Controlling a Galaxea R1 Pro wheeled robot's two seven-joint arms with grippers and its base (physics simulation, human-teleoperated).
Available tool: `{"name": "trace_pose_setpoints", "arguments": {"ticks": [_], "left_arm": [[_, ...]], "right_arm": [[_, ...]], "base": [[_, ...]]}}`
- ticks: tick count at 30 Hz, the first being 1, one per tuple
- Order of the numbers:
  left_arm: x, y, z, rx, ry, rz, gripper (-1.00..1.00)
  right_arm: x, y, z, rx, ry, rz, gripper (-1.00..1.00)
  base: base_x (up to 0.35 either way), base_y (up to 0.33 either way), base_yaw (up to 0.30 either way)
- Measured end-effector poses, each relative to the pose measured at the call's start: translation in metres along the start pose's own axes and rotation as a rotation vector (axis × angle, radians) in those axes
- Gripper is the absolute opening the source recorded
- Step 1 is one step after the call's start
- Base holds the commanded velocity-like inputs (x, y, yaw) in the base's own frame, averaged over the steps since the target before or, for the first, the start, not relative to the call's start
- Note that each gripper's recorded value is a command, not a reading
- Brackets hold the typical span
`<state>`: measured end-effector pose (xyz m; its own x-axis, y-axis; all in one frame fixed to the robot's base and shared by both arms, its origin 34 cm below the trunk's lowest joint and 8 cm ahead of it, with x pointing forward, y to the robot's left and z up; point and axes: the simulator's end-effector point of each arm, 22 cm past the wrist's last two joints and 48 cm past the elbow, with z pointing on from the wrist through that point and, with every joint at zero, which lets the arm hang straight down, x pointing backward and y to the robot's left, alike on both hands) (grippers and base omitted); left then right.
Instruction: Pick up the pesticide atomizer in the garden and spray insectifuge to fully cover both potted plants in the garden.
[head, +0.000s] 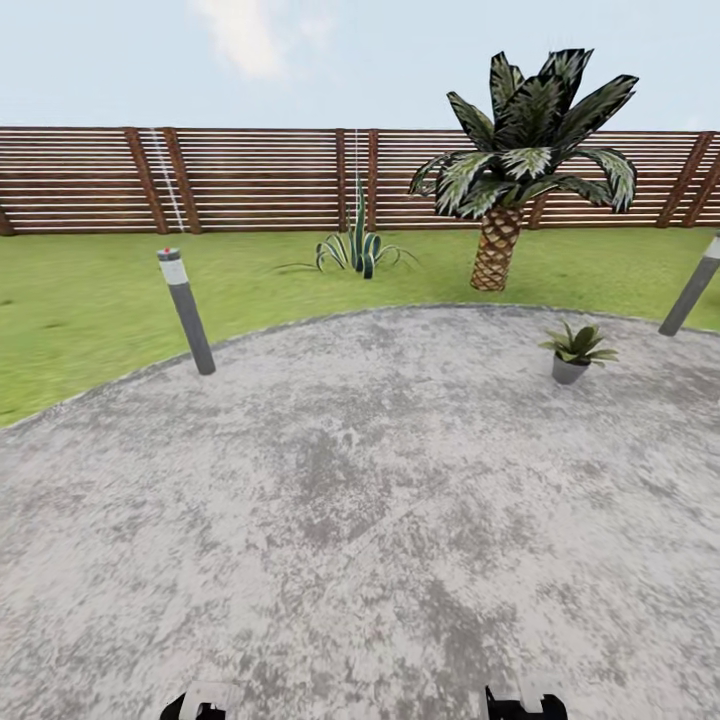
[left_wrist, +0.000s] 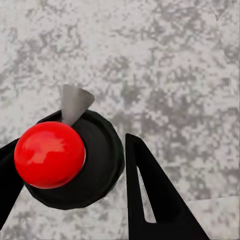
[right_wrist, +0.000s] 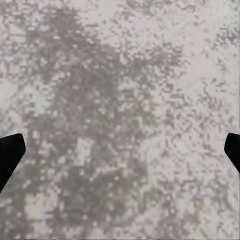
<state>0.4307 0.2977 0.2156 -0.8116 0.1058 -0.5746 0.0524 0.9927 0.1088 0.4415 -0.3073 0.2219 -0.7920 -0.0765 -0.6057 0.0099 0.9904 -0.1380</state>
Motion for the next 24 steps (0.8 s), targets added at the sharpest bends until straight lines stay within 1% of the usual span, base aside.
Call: {"name": "trace_pose_setpoints", "arguments": {"ticks": [20,24], "left_arm": [[0.0,-0.0004,0.0,0.001,0.0,0.0,-1.0],[0.0,0.0003,0.0,0.0,0.0,0.0,-1.0]], "right_arm": [[-0.0007,-0.0013,0.0002,0.001,-0.002,-0.001,1.0],[-0.0008,-0.0068,0.0005,0.007,-0.003,-0.005,1.0]], "base": [[0.339,0.0,0.0],[0.339,0.0,0.0]]}}
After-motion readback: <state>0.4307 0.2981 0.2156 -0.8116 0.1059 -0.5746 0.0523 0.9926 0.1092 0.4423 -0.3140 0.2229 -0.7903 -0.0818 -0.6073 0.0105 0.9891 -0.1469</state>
